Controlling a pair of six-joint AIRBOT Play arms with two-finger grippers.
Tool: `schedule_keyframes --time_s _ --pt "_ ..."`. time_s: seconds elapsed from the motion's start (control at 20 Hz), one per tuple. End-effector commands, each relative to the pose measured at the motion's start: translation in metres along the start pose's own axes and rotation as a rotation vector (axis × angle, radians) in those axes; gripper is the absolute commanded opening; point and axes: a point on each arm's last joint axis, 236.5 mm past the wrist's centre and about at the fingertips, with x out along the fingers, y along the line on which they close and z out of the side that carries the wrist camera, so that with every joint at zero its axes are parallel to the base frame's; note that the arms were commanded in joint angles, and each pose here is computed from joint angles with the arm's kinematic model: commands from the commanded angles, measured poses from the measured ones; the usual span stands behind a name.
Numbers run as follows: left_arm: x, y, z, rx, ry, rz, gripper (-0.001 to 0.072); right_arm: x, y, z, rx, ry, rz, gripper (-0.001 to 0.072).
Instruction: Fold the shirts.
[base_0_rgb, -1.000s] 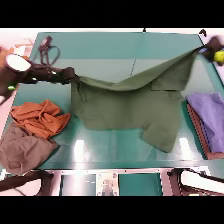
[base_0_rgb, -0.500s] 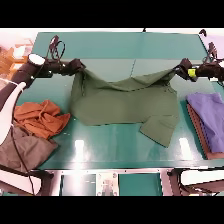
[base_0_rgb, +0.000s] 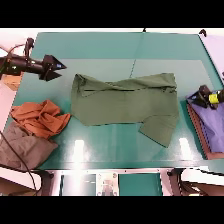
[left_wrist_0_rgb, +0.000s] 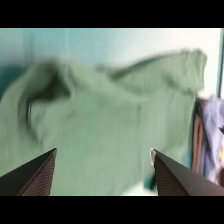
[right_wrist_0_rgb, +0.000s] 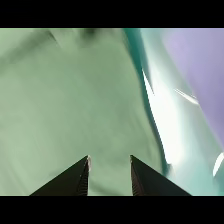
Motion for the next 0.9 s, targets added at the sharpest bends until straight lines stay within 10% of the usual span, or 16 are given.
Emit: schedule_keyframes --time_s 0.0,0.6,0.7,0.85 --pt "-0.009 0.017 -0.032 -0.065 0.125 0.008 0.067 0.014 -0.03 -0.05 0.075 0.075 -0.029 0.0312" --pt "0.023 0.068 -0.166 -0.263 0.344 0.03 0.067 0.095 -0.032 -0.059 0.132 0.1 0.086 0.0311" --pt "0.024 0.074 -0.171 -0.241 0.281 0.063 0.0667 0.1 -0.022 -0.053 0.111 0.099 0.112 0.0176" --pt "0.032 0.087 -0.185 -0.229 0.182 0.11 0.0467 0.098 -0.013 -0.042 0.074 0.08 0.112 0.0021"
